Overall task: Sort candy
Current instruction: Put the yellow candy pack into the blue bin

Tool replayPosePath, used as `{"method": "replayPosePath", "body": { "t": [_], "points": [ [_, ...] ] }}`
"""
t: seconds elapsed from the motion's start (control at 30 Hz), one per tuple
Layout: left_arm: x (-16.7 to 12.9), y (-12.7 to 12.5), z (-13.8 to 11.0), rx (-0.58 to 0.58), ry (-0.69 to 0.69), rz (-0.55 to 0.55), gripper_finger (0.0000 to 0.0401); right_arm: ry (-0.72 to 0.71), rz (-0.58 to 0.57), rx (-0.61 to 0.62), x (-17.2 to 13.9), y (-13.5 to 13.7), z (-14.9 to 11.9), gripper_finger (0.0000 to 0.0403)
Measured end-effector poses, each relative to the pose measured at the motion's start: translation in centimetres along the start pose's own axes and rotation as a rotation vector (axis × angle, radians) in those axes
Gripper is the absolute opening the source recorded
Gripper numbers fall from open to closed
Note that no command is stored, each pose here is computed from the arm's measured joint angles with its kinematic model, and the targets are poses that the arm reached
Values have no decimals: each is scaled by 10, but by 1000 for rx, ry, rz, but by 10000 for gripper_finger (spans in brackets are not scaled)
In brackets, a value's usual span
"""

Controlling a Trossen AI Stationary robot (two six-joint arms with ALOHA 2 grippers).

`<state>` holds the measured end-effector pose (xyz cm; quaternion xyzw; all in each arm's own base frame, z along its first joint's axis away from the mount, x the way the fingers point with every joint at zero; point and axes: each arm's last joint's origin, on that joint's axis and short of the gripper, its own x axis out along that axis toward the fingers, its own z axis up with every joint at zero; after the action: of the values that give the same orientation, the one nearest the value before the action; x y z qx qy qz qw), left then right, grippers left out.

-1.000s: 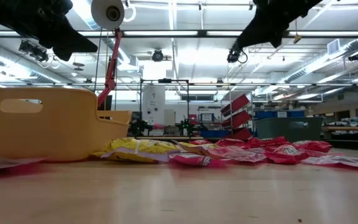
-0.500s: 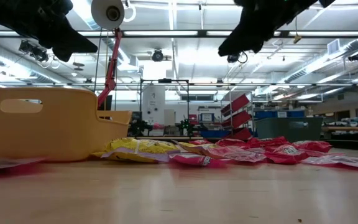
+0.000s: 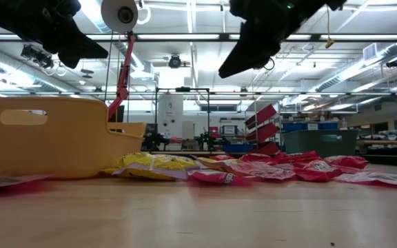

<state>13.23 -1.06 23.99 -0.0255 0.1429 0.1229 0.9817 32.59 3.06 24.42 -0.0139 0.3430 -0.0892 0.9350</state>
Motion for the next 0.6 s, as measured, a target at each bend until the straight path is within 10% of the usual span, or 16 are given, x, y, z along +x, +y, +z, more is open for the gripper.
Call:
{"method": "replayPosePath", "body": {
  "t": [0.6],
  "points": [
    [0, 0, 0, -1, 5, 1, 8, 232, 37, -102, 55, 21, -7, 78]
  ]
}}
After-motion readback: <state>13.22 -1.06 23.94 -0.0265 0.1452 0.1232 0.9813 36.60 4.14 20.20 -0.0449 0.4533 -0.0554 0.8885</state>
